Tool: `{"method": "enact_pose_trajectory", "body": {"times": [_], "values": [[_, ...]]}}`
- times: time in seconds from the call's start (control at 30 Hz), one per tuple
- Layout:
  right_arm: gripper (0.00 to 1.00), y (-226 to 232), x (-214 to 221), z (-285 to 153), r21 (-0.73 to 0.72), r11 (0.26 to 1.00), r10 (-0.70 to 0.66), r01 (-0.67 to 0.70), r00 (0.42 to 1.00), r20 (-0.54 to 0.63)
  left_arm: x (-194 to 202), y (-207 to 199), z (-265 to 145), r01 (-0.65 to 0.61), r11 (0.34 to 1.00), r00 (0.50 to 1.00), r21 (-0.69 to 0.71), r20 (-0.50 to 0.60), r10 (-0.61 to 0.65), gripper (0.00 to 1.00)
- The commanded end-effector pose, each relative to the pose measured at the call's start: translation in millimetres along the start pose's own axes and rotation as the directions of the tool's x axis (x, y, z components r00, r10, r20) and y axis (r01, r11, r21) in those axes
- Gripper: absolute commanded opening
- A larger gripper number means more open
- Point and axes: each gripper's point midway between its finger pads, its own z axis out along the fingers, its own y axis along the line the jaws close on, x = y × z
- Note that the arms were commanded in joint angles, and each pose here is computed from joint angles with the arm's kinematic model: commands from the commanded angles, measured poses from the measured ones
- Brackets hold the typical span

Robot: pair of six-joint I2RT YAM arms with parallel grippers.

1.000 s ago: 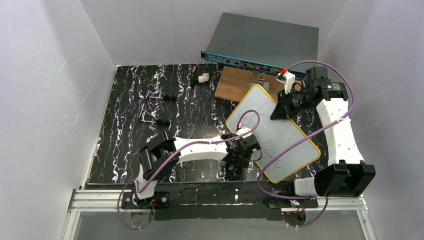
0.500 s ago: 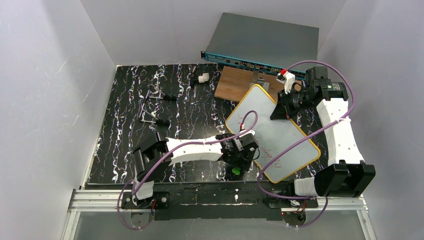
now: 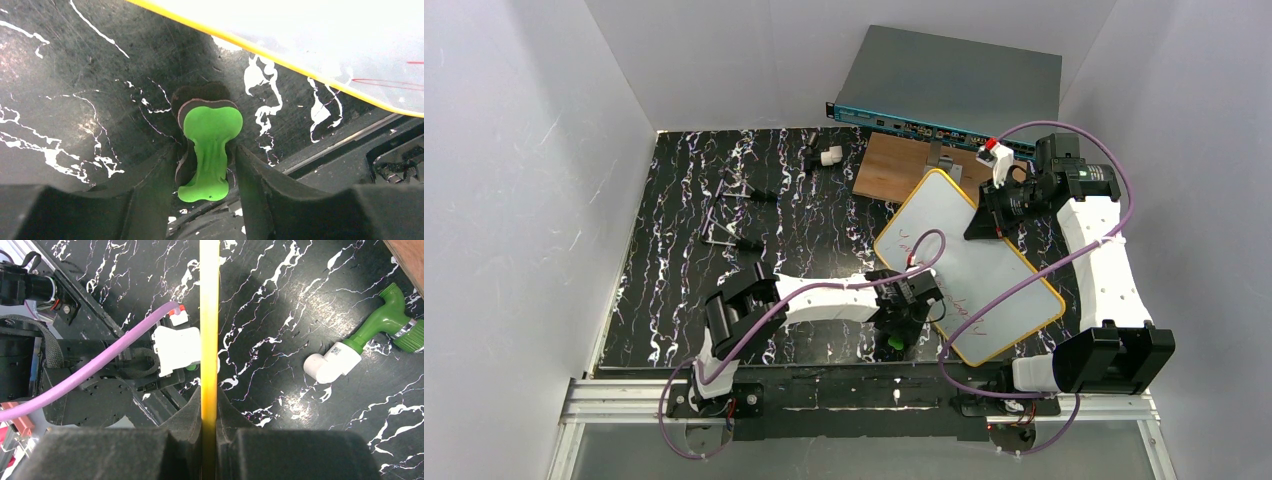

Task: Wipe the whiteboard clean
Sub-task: Pick up the whiteboard eraser from the center of the board.

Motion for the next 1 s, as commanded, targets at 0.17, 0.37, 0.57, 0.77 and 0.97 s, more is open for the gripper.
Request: {"method": "enact_pose_trajectory", "body": {"times": [0.17,0.37,0.57,0.77,0.97], "values": [[0.01,11.7,-16.1,-3.9,-0.051,0.998,-0.042,0.046,0.996,0.074,-7.8,1.5,1.1,-0.015,1.0,1.0,-0.011,0.0,0.015,0.3],[0.01,13.5,-14.1,-1.9,-0.073,0.996,-0.042,0.047,0.997,0.069,-9.1,10.2,-5.2,-0.029,0.999,0.999,-0.026,0.026,0.029,0.0],[0.01,24.9,-16.5,3.3,-0.131,0.989,-0.062,0.07,0.996,0.061,-23.7,32.2,-47.4,-0.025,0.999,0.976,0.045,0.218,0.015,0.0],[0.01,46.0,-30.0,24.7,-0.199,0.971,-0.135,0.131,0.991,-0.004,-22.2,73.1,-89.7,-0.066,0.984,0.9,0.163,0.436,-0.012,0.0],[0.01,71.0,-55.1,59.1,-0.257,0.937,-0.273,0.238,0.955,-0.112,-24.8,114.6,-121.1,-0.15,0.973,0.779,0.176,0.627,0.007,0.0]]}}
